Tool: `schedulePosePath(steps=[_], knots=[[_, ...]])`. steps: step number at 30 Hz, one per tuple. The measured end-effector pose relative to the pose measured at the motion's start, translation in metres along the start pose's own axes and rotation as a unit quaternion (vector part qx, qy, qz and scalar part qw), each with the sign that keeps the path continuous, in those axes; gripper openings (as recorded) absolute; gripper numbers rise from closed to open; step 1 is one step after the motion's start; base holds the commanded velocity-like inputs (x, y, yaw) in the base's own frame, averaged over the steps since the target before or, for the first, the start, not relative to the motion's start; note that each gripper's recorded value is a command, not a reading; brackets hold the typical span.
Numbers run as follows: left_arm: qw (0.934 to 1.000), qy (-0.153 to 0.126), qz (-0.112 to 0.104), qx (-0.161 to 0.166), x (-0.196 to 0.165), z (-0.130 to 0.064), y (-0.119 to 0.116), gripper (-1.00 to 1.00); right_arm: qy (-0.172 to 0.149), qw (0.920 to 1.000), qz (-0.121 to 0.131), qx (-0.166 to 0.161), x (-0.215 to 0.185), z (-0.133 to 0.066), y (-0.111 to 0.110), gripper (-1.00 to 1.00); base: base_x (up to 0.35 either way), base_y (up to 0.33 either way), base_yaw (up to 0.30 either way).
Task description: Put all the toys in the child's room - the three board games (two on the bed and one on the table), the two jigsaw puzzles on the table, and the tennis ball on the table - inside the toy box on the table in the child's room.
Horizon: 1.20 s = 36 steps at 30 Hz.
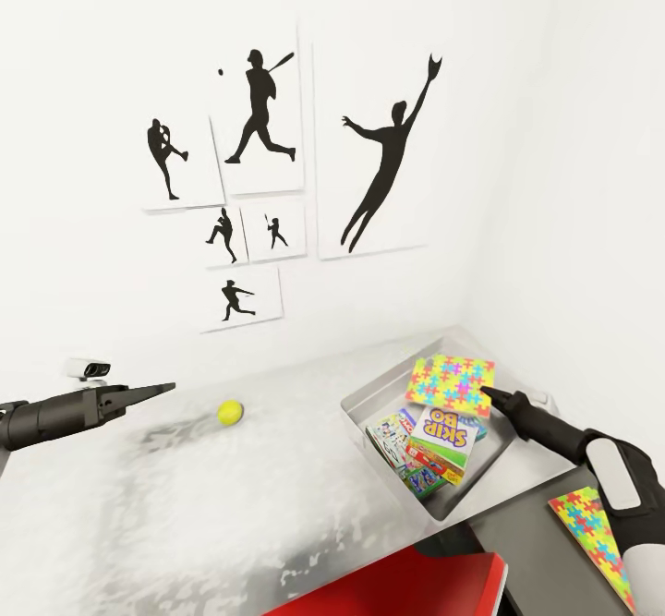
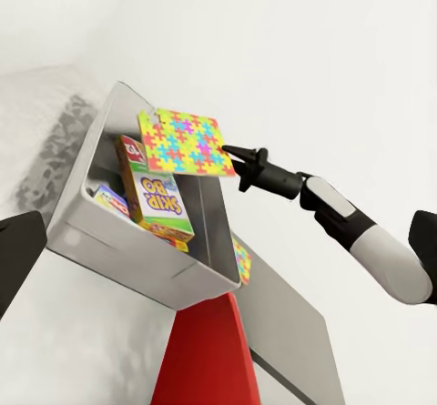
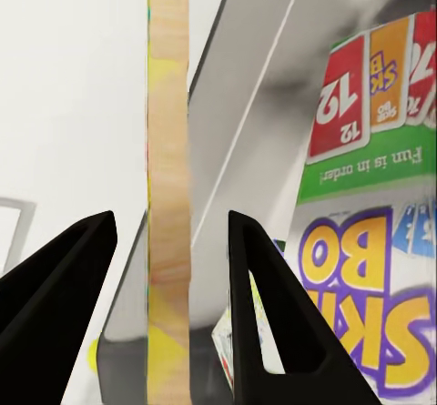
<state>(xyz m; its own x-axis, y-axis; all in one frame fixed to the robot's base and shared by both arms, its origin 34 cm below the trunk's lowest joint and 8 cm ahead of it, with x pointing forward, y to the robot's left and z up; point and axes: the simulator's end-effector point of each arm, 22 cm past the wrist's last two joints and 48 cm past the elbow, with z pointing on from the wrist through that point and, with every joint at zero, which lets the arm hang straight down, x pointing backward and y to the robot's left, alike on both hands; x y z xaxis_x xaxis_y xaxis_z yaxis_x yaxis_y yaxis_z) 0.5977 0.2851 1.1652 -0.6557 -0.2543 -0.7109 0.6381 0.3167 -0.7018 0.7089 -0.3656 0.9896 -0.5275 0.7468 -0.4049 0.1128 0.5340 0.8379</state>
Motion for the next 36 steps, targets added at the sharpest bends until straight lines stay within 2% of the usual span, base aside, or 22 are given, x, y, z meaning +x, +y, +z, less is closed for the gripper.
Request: schedulePosePath(steps=[11, 12, 29, 34, 36], knots=[[1.0000, 0.000, 0.000, 0.000, 0.000, 0.000, 0.000, 1.00, 0.000, 1.0000, 0.002, 0.004, -0.003, -0.002, -0.004, -1.00, 0.000, 0.000, 0.000], [1.0000, 0.000, 0.000, 0.000, 0.000, 0.000, 0.000, 1.00, 0.000, 1.0000, 0.002, 0.004, -0.003, -0.002, -0.004, 1.00, 0.000, 0.000, 0.000], [1.0000, 0.000, -0.001, 0.001, 0.001, 0.000, 0.000, 1.00, 0.004, 1.0000, 0.005, 0.001, -0.003, -0.002, -0.002, 1.00, 0.000, 0.000, 0.000], [1.0000, 0.000, 0.000, 0.000, 0.000, 0.000, 0.000, 1.00, 0.005, 1.0000, 0.005, -0.006, -0.001, -0.004, 0.000, 1.00, 0.000, 0.000, 0.000], [1.0000, 0.000, 0.000, 0.001, 0.000, 0.000, 0.000, 1.00, 0.005, 0.9997, 0.008, -0.024, 0.000, -0.005, 0.007, 1.00, 0.000, 0.000, 0.000]])
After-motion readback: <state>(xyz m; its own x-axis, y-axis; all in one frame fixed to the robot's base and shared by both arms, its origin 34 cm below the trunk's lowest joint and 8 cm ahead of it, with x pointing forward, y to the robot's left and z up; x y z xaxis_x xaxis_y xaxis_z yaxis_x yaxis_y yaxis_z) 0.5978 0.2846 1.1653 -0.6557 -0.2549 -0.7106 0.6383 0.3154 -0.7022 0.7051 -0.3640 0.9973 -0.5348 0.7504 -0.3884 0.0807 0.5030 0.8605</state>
